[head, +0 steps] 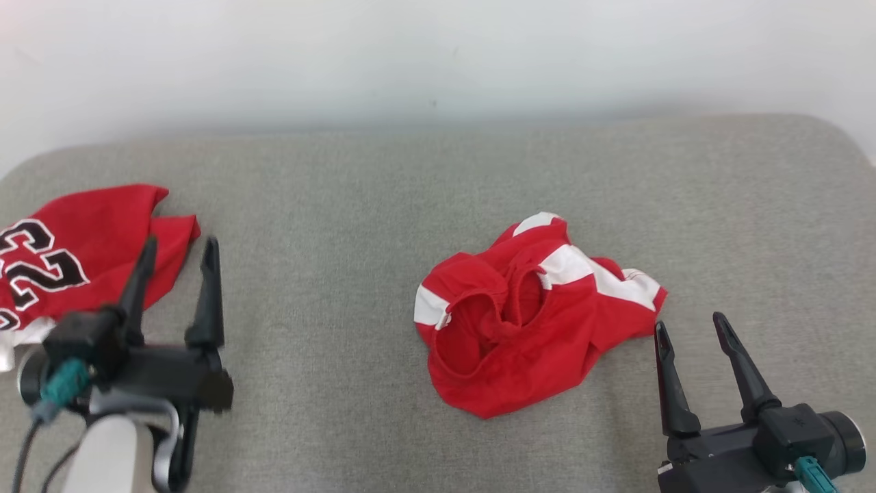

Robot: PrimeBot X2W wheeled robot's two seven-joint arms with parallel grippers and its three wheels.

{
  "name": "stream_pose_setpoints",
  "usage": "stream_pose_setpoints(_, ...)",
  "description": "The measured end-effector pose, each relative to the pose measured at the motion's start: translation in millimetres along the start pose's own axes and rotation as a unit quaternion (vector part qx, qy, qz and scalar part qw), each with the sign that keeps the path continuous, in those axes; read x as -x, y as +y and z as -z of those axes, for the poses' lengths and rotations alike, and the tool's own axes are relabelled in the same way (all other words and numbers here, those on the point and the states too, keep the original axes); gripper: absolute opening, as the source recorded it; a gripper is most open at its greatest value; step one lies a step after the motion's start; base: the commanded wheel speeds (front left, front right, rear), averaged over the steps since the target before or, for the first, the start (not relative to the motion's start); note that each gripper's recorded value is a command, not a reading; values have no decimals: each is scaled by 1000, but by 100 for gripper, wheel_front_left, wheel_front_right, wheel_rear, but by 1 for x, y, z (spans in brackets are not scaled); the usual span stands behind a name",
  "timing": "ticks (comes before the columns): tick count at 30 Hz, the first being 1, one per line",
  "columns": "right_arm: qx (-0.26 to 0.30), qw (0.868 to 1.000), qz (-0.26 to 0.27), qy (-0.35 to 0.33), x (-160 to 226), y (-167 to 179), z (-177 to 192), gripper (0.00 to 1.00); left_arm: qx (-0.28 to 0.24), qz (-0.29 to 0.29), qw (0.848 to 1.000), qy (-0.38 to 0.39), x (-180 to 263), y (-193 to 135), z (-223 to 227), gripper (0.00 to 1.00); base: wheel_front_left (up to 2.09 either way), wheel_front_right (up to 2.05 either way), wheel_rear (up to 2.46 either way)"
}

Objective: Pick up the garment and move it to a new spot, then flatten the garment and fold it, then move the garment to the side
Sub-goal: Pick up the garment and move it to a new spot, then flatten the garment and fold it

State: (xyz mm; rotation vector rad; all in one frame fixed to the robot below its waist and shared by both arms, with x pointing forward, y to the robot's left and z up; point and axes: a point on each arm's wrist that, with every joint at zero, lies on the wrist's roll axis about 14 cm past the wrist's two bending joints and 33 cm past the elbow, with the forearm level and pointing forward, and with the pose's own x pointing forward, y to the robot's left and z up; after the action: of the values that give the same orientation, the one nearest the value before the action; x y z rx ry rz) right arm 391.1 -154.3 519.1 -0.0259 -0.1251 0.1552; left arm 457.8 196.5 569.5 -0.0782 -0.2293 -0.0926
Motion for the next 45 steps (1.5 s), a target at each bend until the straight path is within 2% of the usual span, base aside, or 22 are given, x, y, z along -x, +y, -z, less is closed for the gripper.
stream_pose_setpoints(5,-3,1000,18,-9,16,-8,-9,100,10,-2,1000,14,34,-8,8,100,0,0,0)
stream_pose_setpoints(14,-13,1000,11,-7,22,-2,-8,100,10,-39,999,17,68,11,7,100,0,0,0)
stream_pose_setpoints(22,-22,1000,2,-1,23,5,-3,100,14,-54,998,33,97,13,16,100,0,0,0)
stream_pose_setpoints(45,-26,999,-13,17,20,15,9,100,16,-67,996,55,110,13,30,100,0,0,0)
